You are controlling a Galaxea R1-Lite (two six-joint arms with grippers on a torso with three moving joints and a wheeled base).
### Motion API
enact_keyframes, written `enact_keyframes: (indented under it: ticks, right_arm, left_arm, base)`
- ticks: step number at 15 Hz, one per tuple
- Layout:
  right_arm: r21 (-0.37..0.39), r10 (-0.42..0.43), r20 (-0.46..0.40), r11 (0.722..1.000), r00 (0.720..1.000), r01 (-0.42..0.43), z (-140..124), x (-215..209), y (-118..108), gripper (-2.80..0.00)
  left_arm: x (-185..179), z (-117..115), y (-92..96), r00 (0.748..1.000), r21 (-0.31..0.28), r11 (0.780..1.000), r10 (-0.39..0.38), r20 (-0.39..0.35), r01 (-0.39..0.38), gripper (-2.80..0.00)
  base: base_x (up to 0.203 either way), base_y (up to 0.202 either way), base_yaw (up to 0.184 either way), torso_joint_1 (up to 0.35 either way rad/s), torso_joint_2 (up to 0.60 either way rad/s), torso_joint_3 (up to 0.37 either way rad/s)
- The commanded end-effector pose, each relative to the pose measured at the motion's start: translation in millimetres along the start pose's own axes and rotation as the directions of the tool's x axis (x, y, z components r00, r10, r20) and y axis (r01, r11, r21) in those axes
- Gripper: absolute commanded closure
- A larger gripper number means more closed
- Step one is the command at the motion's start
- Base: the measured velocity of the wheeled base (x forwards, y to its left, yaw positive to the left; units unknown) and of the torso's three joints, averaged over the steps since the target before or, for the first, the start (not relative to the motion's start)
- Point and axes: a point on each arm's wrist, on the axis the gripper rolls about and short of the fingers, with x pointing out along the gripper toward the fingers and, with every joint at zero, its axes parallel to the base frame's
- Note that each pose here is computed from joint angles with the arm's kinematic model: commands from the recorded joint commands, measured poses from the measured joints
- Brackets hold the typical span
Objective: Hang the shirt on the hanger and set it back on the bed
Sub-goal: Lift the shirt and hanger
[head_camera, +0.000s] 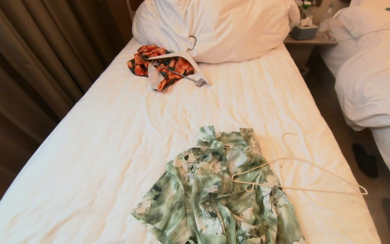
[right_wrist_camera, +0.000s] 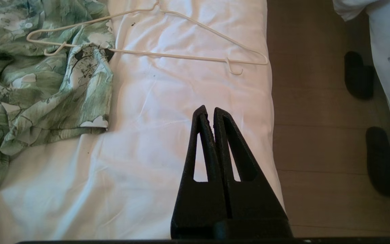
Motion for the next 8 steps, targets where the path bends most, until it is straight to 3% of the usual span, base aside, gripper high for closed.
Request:
enact_keyframes:
  ticks: [1,6,8]
  right_arm:
    - [0.013,-0.005,0.0,1.0,1.0,0.005,0.2,-0.1,-0.1,0.0]
    - [0.021,-0.016,0.004,1.0,1.0,0.016,1.4,-0.5,-0.4,0.0]
    - [0.012,-0.012,0.057,1.0,0.998,0.011,17.5,-6.6,-0.1,0.0]
  left_arm:
    - [0.0,0.0,0.0,1.0,0.001,1.0,0.001,0.001,-0.001,0.0]
    - [0.0,0.0,0.0,1.0,0.001,1.0,0.001,0.001,-0.001,0.0]
    - [0.0,0.0,0.0,1.0,-0.001,1.0,0.001,0.001,-0.001,0.0]
  base:
    - [0.0,0.0,0.0,0.0,0.0,0.0]
    - [0.0,0.0,0.0,0.0,0.0,0.0]
    - [0.0,0.0,0.0,0.0,0.0,0.0]
